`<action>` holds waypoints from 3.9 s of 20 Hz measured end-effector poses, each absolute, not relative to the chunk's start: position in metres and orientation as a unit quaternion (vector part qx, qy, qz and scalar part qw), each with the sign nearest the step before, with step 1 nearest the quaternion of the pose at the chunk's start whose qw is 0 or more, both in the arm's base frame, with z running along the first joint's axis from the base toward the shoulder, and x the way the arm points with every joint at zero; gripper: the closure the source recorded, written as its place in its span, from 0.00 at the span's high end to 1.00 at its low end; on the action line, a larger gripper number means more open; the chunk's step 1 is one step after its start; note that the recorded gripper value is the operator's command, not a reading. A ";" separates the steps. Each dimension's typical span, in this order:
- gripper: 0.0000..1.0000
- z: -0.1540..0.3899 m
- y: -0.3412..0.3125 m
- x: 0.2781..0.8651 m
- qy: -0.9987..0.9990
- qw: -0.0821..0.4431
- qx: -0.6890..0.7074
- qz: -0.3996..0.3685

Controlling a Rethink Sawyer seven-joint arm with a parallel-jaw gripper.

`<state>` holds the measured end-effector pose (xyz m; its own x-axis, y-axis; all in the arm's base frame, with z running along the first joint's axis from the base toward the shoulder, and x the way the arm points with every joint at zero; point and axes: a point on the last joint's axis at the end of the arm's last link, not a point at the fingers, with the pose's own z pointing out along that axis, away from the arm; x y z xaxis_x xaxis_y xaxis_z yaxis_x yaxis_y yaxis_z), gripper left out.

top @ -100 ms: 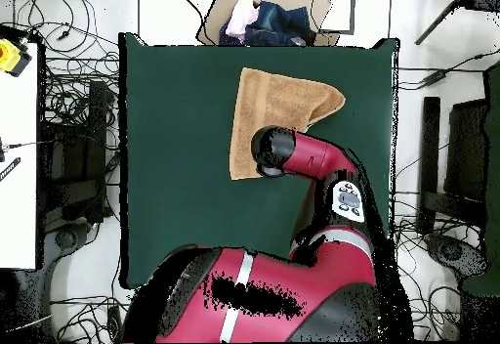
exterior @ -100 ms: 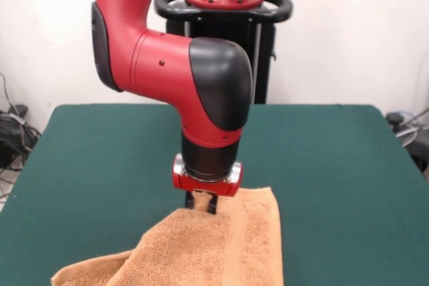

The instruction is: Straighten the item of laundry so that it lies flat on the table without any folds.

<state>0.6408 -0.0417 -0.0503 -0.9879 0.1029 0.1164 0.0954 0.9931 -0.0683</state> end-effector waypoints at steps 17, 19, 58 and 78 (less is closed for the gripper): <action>0.00 -0.050 -0.041 0.640 -0.997 0.059 -0.049 0.032; 0.00 -0.047 -0.040 0.639 -0.997 0.060 -0.049 0.031; 0.00 -0.023 -0.030 0.516 -0.994 0.092 -0.030 0.053; 0.00 0.018 -0.053 0.426 -0.985 0.143 0.005 0.098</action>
<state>0.4264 -0.0533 0.0181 -0.9591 0.0191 0.2824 -0.0371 0.9807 -0.1922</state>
